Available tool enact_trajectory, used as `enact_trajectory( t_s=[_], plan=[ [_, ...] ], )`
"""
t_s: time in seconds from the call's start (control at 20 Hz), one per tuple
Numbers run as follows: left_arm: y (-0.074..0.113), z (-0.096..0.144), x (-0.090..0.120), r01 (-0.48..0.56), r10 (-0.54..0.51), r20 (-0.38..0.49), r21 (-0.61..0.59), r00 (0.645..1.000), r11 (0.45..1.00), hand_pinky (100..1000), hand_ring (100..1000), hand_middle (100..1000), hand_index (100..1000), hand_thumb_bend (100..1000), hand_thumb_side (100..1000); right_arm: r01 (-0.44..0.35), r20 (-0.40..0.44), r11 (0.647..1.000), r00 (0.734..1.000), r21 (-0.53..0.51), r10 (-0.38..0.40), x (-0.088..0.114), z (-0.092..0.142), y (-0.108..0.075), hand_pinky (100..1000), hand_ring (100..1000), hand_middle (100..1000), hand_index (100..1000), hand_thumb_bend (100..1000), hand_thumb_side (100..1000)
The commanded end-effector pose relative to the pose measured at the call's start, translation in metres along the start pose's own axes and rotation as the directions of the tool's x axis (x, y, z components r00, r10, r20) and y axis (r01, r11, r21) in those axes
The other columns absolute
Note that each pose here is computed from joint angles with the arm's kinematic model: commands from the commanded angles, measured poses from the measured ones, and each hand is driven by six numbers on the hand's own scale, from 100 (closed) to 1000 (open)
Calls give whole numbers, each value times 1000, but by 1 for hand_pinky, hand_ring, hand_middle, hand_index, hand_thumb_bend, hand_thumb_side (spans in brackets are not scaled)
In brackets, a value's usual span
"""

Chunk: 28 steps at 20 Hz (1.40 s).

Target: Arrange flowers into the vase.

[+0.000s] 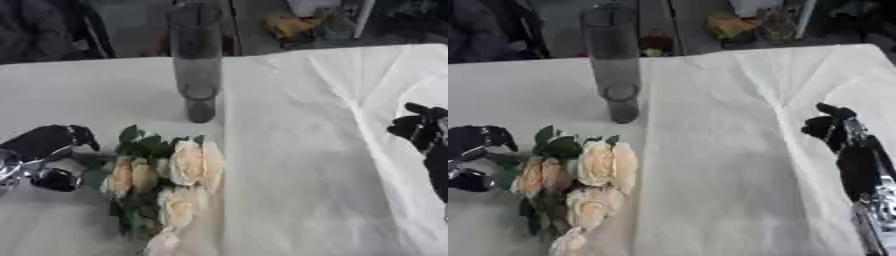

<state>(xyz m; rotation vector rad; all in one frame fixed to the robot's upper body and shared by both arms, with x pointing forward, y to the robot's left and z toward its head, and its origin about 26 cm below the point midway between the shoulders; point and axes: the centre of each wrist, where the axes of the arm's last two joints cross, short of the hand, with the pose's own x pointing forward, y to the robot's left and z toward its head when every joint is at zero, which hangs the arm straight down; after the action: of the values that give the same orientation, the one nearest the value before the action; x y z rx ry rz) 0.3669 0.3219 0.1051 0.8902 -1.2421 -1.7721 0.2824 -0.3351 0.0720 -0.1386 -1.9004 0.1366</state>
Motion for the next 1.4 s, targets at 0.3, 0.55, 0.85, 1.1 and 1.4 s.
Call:
enact_trajectory(
  t_s=[0.3,0.55,0.85,1.1,1.4],
  plan=[
    [12,-6,-1,61,-58,-37,65,998,996,716,721,732,765,278,288,-9,24,1000,1000,12,9,6,-4,-1,821,667,616,851,100,1000],
    [8,-14,2,78,-76,-41,65,996,995,716,722,730,764,276,290,-8,25,1000,1000,14,7,6,-4,-1,821,667,616,851,100,1000],
    [4,-22,4,94,-85,-81,104,993,990,711,714,725,760,288,299,-7,25,1000,1000,13,6,6,-4,0,821,668,616,852,100,1000],
    [1,-27,4,104,-85,-126,151,988,983,699,695,717,759,293,306,-5,26,1000,1000,13,4,6,-4,0,821,669,615,852,100,1000],
    [3,-28,3,90,-60,-165,181,985,979,555,525,605,721,307,317,-3,26,1000,1000,12,3,6,-4,0,821,669,615,853,100,1000]
  ],
)
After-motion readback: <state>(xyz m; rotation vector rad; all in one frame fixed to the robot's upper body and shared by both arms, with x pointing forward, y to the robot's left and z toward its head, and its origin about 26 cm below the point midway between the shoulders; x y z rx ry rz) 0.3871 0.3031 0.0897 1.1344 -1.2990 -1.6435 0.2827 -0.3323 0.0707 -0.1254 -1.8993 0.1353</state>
